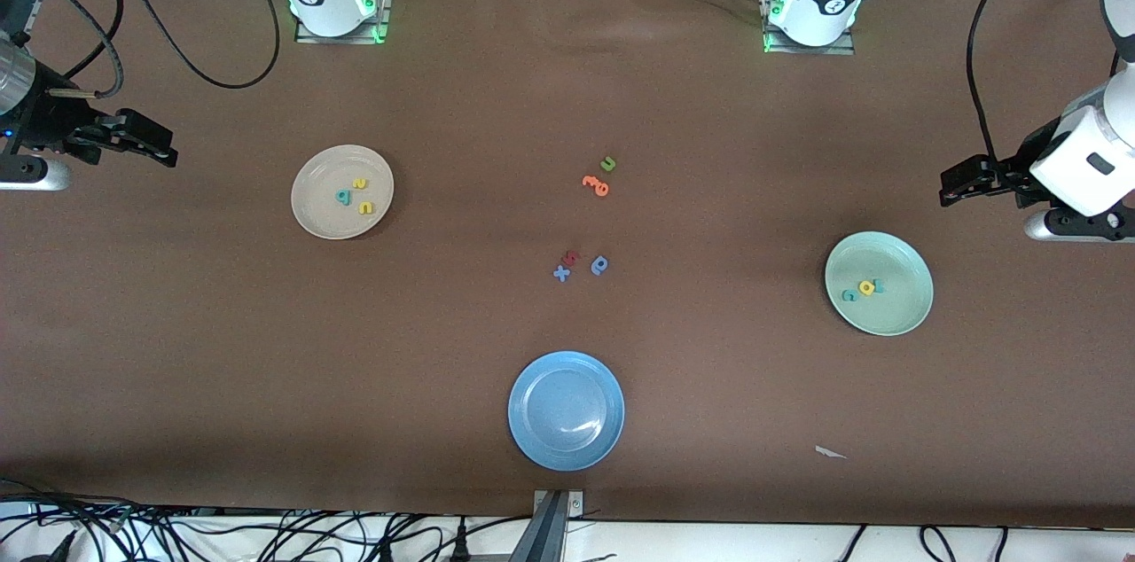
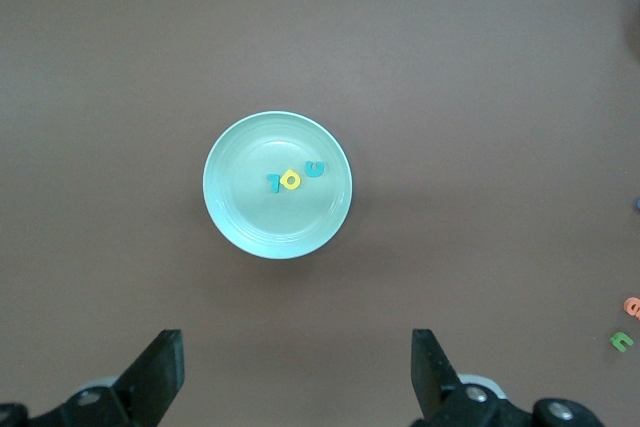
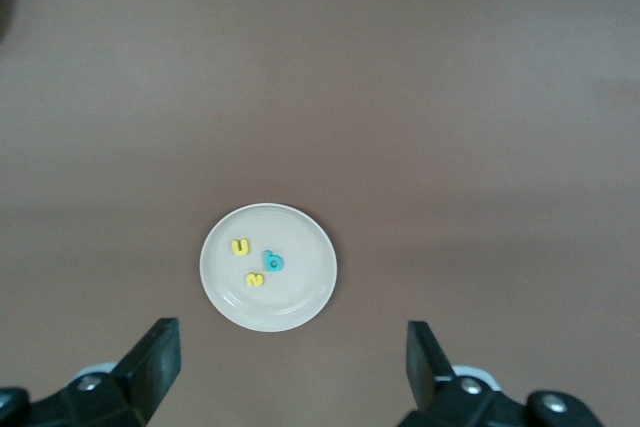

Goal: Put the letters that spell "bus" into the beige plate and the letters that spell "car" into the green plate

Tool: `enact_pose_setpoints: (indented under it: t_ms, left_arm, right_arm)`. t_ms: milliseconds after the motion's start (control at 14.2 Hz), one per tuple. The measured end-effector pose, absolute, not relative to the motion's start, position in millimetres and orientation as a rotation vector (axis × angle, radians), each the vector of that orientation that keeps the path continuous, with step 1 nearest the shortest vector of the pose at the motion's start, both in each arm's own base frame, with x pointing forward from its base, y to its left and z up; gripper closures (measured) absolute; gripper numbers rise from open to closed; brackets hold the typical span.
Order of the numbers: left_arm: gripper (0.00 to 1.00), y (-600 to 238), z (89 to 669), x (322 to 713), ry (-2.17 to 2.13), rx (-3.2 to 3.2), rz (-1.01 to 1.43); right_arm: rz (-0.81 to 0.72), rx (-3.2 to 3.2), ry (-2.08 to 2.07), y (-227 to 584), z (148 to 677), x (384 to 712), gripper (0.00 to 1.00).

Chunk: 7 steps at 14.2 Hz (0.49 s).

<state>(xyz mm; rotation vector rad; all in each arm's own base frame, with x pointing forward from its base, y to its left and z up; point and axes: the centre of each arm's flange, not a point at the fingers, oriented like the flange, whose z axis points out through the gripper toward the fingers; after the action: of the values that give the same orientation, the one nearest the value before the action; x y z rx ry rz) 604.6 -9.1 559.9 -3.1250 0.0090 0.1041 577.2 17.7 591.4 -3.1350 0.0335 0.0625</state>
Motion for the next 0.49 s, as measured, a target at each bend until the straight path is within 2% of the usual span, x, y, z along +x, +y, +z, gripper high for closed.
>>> enact_pose_setpoints:
  t_ms: [492]
  left_arm:
    - [0.00, -9.0, 559.9, 604.6, 0.009, -3.125, 0.104]
  right_arm:
    - [0.083, -3.129, 0.028, 22.1, 584.6, 579.9, 0.00]
